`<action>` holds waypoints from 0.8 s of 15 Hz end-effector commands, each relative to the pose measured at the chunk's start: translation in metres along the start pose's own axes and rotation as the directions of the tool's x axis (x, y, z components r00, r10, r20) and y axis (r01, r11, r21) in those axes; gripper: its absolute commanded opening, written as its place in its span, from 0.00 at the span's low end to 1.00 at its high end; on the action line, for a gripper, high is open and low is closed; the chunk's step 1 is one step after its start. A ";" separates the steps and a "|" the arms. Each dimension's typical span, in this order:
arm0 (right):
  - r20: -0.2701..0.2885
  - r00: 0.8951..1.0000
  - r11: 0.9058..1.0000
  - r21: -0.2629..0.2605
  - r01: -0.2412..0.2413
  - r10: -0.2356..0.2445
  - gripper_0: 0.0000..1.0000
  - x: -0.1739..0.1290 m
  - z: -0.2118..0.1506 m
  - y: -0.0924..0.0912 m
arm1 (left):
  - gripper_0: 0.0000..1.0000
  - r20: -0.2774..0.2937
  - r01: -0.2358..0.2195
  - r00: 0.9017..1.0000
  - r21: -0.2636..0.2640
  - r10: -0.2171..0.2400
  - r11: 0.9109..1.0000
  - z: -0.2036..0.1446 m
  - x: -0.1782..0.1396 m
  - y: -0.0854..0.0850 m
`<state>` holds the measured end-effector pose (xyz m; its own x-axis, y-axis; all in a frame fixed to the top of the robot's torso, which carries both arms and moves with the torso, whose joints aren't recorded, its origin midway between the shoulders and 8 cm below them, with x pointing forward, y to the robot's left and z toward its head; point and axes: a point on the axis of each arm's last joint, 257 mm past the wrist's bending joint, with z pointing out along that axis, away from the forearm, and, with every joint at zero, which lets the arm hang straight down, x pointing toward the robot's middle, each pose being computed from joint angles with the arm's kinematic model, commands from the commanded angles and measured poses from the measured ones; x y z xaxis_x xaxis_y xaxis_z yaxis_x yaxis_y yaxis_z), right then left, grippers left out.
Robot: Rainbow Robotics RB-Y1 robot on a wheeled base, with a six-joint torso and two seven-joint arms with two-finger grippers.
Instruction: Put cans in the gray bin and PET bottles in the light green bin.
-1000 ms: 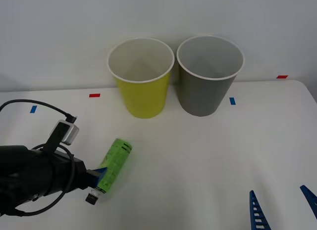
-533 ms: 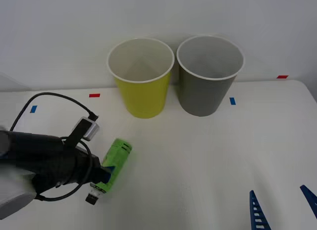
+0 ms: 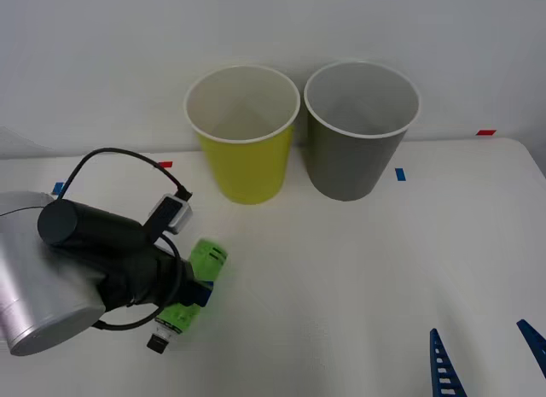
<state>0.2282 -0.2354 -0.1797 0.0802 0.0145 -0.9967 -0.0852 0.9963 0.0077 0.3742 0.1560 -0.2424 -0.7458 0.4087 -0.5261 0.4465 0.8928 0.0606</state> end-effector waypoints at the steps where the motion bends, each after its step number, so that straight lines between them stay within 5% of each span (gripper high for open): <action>1: 0.000 1.000 1.000 0.000 0.000 0.000 1.00 0.000 0.000 0.000 | 1.00 -0.012 0.037 0.999 0.019 -0.036 0.999 0.012 -0.003 -0.006; 6: 0.000 1.000 1.000 0.000 0.000 0.000 1.00 0.000 0.000 0.000 | 1.00 -0.018 0.041 0.999 0.001 -0.041 0.999 0.025 -0.008 -0.003; 9: 0.000 1.000 1.000 0.000 0.000 0.000 1.00 0.000 0.000 0.000 | 1.00 -0.053 -0.065 0.997 -0.109 0.059 0.992 0.033 -0.007 0.003; 12: 0.000 1.000 1.000 0.000 0.000 0.000 1.00 0.000 0.000 0.000 | 1.00 -0.067 -0.034 0.997 -0.090 0.028 0.995 0.039 -0.012 -0.003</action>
<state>0.2282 -0.2354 -0.1797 0.0802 0.0145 -0.9967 -0.0852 0.9963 0.0077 0.4003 0.1445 -0.2664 -0.7539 0.4562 -0.4728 0.4306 0.8866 0.1689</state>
